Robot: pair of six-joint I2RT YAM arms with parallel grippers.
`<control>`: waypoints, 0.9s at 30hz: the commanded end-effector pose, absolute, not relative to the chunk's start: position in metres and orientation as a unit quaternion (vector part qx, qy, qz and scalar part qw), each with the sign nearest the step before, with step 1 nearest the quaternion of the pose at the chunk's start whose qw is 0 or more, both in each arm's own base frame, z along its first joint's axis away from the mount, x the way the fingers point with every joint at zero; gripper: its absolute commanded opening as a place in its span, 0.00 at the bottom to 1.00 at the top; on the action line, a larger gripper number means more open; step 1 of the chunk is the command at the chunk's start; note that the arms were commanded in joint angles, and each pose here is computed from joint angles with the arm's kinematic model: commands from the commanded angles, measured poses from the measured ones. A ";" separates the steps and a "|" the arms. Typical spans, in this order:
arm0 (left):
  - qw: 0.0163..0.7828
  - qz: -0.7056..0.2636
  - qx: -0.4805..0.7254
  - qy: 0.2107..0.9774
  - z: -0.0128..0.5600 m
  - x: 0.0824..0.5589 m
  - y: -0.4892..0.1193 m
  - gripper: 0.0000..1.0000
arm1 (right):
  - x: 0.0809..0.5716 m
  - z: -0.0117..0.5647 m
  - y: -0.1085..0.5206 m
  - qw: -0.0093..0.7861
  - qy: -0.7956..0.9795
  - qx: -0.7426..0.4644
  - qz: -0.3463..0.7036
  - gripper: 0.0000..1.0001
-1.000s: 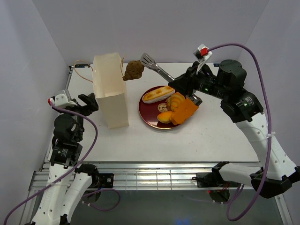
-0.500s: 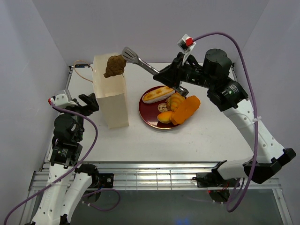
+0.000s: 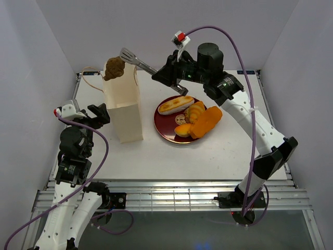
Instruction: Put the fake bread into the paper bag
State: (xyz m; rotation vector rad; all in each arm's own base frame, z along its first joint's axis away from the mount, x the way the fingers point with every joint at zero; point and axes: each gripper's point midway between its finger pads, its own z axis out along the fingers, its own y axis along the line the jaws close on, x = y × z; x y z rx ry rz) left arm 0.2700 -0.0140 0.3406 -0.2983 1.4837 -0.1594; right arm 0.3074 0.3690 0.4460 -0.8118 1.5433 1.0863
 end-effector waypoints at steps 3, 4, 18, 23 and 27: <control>0.721 -0.082 -0.130 0.676 0.337 0.271 -0.019 0.98 | 0.326 0.473 0.377 0.560 0.620 -0.333 0.438 0.25; 0.721 -0.082 -0.129 0.676 0.337 0.271 -0.019 0.98 | 0.328 0.470 0.378 0.558 0.622 -0.333 0.436 0.27; 0.718 -0.082 -0.126 0.679 0.335 0.272 -0.021 0.98 | 0.336 0.464 0.379 0.561 0.629 -0.331 0.424 0.48; 0.713 -0.078 -0.128 0.685 0.331 0.274 -0.020 0.98 | 0.335 0.465 0.380 0.560 0.628 -0.333 0.426 0.48; 0.711 -0.080 -0.125 0.687 0.331 0.275 -0.022 0.98 | 0.330 0.472 0.381 0.559 0.619 -0.338 0.436 0.48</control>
